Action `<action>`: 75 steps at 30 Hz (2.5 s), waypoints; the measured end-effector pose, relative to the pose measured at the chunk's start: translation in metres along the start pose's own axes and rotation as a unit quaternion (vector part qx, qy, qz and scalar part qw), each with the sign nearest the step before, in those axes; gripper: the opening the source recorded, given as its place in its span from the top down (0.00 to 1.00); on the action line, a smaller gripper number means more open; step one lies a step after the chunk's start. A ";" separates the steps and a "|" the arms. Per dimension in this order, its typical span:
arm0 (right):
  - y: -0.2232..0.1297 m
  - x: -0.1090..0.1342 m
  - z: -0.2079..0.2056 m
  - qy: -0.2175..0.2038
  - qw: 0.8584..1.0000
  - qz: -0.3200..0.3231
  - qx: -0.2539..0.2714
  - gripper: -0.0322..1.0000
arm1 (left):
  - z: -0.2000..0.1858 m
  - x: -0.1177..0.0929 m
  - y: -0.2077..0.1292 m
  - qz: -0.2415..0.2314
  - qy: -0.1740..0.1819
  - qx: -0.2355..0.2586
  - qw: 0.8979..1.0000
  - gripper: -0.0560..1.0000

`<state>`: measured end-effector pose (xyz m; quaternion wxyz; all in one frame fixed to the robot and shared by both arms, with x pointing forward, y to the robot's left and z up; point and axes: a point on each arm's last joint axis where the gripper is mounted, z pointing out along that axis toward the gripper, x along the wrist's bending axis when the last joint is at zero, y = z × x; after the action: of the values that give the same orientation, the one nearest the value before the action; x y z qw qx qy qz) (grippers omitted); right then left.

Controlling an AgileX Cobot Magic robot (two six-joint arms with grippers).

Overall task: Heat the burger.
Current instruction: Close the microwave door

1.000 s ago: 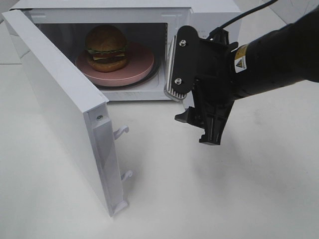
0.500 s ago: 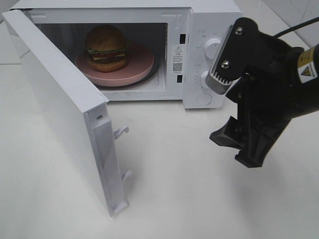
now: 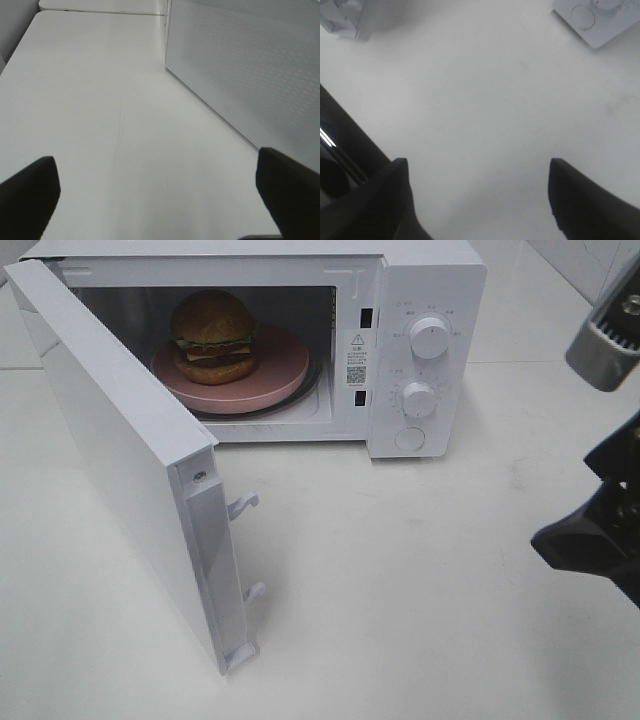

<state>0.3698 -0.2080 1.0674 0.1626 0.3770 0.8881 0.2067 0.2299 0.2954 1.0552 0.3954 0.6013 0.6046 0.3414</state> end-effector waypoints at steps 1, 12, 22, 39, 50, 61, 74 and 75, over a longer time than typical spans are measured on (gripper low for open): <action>-0.003 0.000 -0.003 0.000 1.000 0.008 0.007 0.24 | 0.000 0.000 0.000 0.000 0.000 0.000 1.000 0.01; -0.033 0.002 -0.027 -0.002 0.996 0.076 0.045 0.24 | 0.000 0.000 0.000 0.000 0.000 0.000 1.000 0.01; -0.076 -0.001 -0.035 -0.031 0.989 0.142 0.028 0.24 | 0.000 0.000 0.000 0.000 0.000 0.000 1.000 0.01; -0.134 0.007 -0.054 -0.152 0.935 0.289 -0.137 0.24 | 0.000 0.000 0.000 0.000 0.000 0.000 1.000 0.01; -0.152 0.022 -0.068 -0.204 0.902 0.307 -0.225 0.24 | 0.000 0.000 0.000 0.000 0.000 0.000 1.000 0.01; -0.152 0.024 -0.069 -0.202 0.901 0.307 -0.230 0.24 | 0.000 0.000 0.000 0.000 0.000 0.000 1.000 0.01; -0.152 0.024 -0.069 -0.202 0.901 0.307 -0.230 0.24 | 0.000 0.000 0.000 0.000 0.000 0.000 1.000 0.01; -0.152 0.024 -0.069 -0.202 0.901 0.307 -0.230 0.24 | 0.000 0.000 0.000 0.000 0.000 0.000 1.000 0.01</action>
<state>0.2317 -0.3033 1.0489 0.3493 0.6167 0.6041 0.3644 0.2299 0.2954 1.0552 0.3954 0.6013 0.6046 0.3414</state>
